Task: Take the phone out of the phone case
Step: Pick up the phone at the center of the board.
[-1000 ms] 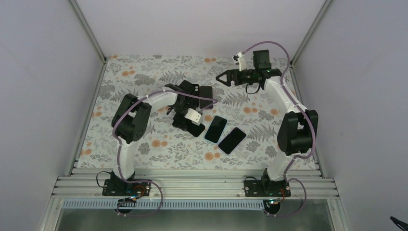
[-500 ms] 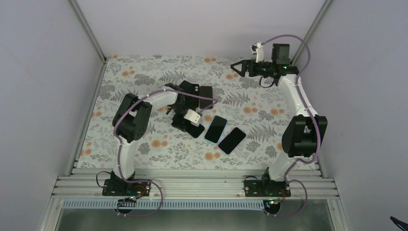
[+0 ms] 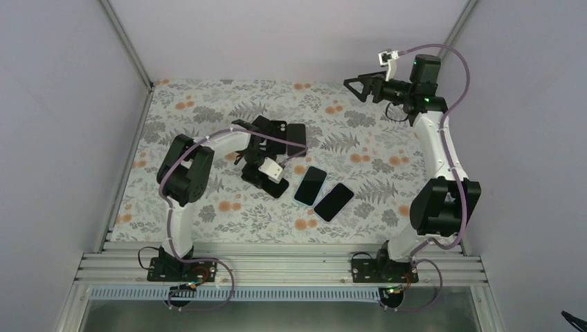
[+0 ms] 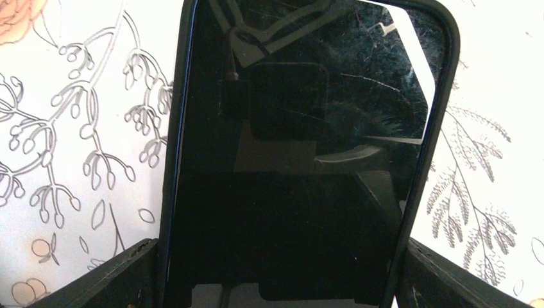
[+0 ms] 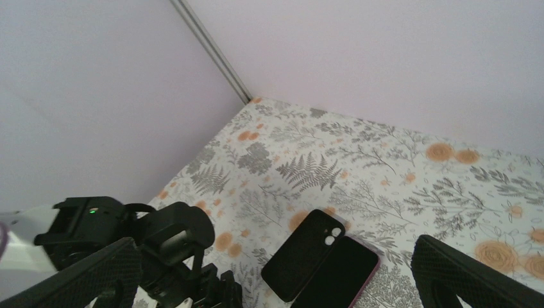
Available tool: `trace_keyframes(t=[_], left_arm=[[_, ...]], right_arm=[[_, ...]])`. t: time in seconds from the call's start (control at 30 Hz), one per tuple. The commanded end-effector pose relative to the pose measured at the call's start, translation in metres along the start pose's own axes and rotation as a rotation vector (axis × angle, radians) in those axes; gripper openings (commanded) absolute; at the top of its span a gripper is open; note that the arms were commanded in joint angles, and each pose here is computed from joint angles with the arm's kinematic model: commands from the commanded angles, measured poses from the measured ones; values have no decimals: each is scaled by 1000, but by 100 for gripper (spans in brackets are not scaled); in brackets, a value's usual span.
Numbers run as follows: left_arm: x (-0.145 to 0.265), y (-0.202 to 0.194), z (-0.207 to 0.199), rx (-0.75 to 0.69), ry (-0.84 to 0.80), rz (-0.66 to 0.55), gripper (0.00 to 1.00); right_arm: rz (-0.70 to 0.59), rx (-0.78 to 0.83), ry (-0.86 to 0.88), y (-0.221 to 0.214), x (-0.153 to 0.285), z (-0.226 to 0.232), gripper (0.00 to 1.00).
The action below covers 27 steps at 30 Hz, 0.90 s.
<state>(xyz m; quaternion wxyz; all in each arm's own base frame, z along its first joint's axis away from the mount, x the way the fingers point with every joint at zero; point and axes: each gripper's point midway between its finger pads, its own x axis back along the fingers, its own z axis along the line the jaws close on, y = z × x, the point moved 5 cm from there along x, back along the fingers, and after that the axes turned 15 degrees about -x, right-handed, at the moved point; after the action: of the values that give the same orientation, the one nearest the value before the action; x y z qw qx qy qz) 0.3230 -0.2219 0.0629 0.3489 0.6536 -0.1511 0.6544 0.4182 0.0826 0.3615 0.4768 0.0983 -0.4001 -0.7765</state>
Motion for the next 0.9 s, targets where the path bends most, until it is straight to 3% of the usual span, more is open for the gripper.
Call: trace_keyframes(t=[0.0, 0.2, 0.57, 0.87], left_arm=[[-9, -15, -17, -44, -36, 81, 60], [22, 5, -15, -103, 104, 63, 50], [65, 32, -18, -165, 204, 43, 48], [86, 53, -15, -242, 269, 47, 46]], right_arm=[[22, -54, 78, 0, 3, 7, 99], [98, -165, 67, -29, -13, -4, 100], [373, -372, 91, -136, -61, -26, 91], [580, -396, 150, -211, -95, -8, 79]])
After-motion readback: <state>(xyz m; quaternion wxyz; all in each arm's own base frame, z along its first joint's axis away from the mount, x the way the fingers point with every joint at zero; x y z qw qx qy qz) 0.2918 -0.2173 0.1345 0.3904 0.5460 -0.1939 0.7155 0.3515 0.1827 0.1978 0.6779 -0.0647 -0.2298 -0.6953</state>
